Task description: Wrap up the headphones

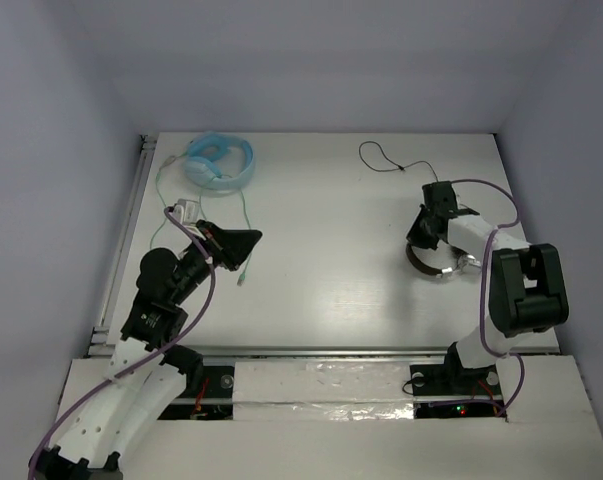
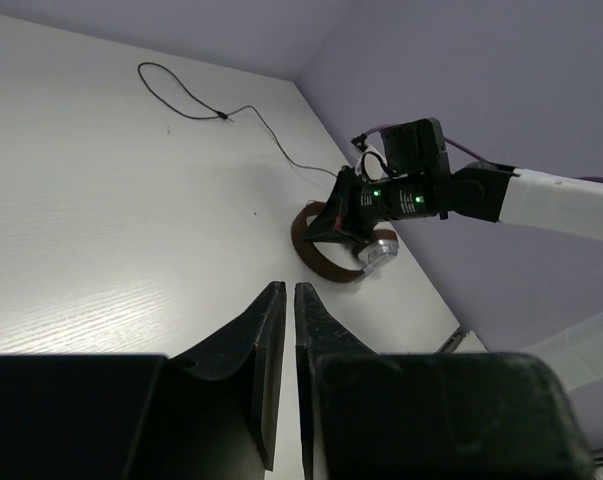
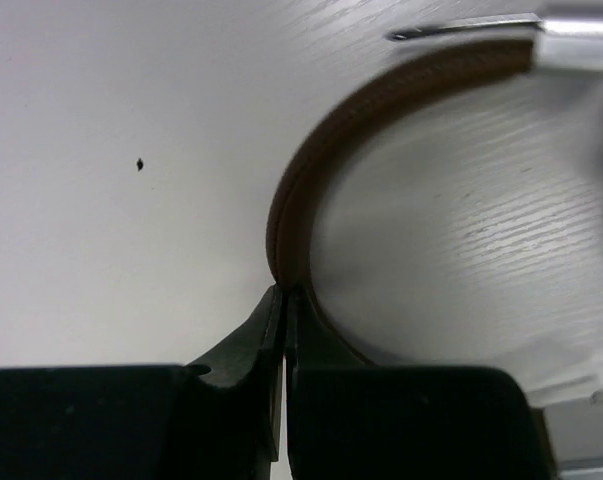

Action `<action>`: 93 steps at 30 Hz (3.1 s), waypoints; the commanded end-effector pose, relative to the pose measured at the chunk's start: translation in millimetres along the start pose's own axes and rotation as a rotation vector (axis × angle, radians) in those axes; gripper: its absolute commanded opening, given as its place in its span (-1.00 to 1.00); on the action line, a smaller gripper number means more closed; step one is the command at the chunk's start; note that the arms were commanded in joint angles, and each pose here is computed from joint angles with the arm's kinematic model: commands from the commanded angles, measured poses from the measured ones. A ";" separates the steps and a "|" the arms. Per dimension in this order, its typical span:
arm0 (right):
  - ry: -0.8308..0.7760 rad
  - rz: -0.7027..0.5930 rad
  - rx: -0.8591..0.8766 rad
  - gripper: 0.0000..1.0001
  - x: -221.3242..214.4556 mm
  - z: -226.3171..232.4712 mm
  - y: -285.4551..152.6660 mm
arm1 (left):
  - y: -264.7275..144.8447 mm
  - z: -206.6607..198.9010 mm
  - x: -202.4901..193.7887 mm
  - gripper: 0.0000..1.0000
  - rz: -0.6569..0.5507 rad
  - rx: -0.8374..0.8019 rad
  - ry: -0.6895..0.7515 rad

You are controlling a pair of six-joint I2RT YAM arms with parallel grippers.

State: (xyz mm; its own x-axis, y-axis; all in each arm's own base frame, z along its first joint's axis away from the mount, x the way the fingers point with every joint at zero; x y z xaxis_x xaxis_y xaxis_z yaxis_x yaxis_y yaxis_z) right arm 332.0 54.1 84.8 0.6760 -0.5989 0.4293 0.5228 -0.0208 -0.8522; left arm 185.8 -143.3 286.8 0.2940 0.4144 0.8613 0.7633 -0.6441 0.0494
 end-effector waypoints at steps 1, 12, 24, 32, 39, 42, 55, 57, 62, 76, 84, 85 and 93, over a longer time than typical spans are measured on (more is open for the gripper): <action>-0.011 0.064 0.189 -1.00 -13.9 36.5 -25.2 | -0.3 -1.3 5.9 -0.86 -0.037 0.005 0.009; 0.089 0.220 0.587 -0.27 -82.2 169.2 -48.9 | 7.4 38.1 -7.1 -1.00 0.054 0.281 -0.020; -0.058 -0.033 0.822 0.75 -39.8 185.0 -134.1 | 38.5 33.4 -28.9 -1.00 0.117 0.335 -0.029; -0.106 -0.374 0.872 -1.00 -20.6 111.7 -222.5 | 98.4 30.3 -110.6 -0.97 0.332 0.524 0.131; -0.059 -0.457 0.978 -1.00 -33.4 66.9 -261.3 | 145.5 38.2 -144.5 -0.16 0.435 0.578 0.215; -0.109 -0.436 0.957 -0.68 -39.4 62.7 -256.2 | 158.3 39.0 -164.2 -0.12 0.493 0.599 0.248; -0.156 -0.415 1.041 0.04 -53.9 57.6 -257.4 | 190.4 34.5 -212.0 0.02 0.608 0.652 0.335; -0.132 -0.418 1.043 0.03 -53.2 55.8 -259.4 | 189.3 41.3 -220.0 0.01 0.632 0.680 0.354; -0.072 -0.452 1.047 -0.07 -48.1 51.0 -267.0 | 185.0 51.2 -230.6 -0.01 0.653 0.740 0.400; -0.069 -0.405 1.070 -0.81 -54.0 53.2 -265.7 | 187.9 55.1 -254.8 -1.00 0.685 0.743 0.424; -0.138 -0.383 1.060 0.10 -61.3 58.8 -245.0 | 178.8 16.9 -147.5 -1.00 0.581 0.581 0.348; -0.155 -0.362 1.074 0.17 -64.5 62.1 -242.1 | 174.9 14.0 -132.7 -1.00 0.572 0.560 0.341; -0.310 -0.466 1.209 0.34 -28.0 122.9 -278.5 | 120.3 2.6 -23.3 -1.00 0.498 0.467 0.294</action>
State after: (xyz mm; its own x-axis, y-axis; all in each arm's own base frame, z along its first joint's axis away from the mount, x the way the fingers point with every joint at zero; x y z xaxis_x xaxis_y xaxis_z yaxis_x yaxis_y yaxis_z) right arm 221.0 166.8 263.9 0.5083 -0.5115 0.6929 0.7883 0.6003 -0.1351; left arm 286.9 -240.3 246.3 0.5515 -0.0771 0.8306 0.7922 -0.2636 -0.5504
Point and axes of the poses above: each gripper's point midway between its finger pads, its own y axis out along the fingers, its own z axis along the line the jaws close on, x = y × z, the point moved 5 cm from there along -y, back along the fingers, and after that the axes turned 7 degrees about y, right-handed, at the moved point
